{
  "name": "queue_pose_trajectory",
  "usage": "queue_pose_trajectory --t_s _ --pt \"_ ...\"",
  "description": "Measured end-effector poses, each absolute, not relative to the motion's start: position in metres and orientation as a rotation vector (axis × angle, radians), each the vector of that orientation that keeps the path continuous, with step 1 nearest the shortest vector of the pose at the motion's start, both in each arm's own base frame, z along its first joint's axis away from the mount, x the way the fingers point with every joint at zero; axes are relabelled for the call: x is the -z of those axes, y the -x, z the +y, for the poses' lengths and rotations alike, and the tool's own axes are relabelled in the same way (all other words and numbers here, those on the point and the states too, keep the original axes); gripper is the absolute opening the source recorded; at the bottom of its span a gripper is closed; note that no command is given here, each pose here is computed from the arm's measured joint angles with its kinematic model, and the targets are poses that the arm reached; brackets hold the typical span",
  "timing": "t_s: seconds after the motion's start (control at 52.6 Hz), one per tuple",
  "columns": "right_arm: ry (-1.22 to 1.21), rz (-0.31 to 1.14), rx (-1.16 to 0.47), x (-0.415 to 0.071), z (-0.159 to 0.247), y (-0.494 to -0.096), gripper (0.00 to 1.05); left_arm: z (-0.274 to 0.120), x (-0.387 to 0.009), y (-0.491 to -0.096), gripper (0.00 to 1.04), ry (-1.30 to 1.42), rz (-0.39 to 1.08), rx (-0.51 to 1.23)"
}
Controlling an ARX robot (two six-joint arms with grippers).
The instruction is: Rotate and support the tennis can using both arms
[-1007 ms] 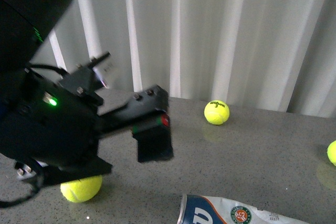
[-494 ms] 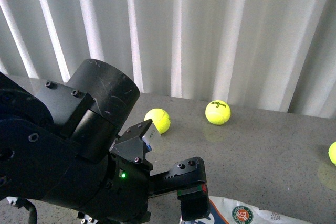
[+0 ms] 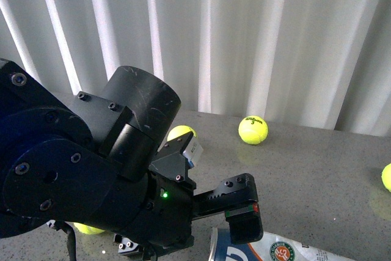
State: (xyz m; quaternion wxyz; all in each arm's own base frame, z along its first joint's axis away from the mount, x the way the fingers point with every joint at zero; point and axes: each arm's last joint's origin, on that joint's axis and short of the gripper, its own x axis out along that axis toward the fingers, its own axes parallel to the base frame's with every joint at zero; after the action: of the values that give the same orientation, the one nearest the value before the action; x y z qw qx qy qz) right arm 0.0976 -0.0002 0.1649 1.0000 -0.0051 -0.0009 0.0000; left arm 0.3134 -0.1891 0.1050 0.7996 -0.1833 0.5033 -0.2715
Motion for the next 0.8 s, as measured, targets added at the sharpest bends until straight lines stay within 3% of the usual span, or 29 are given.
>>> queue_pose_trajectory --t_s 0.532,0.684,0.798 --pt "0.010 -0.002 0.000 -0.165 0.000 -0.098 0.98 -0.216 -0.085 -0.301 0.98 0.411 1.133 0.617" --pt "0.010 -0.002 0.000 -0.165 0.000 -0.098 0.98 -0.220 -0.081 -0.300 0.76 0.400 1.142 0.614" --pt "0.010 -0.002 0.000 -0.165 0.000 -0.098 0.98 -0.222 -0.083 -0.302 0.51 0.389 1.137 0.610"
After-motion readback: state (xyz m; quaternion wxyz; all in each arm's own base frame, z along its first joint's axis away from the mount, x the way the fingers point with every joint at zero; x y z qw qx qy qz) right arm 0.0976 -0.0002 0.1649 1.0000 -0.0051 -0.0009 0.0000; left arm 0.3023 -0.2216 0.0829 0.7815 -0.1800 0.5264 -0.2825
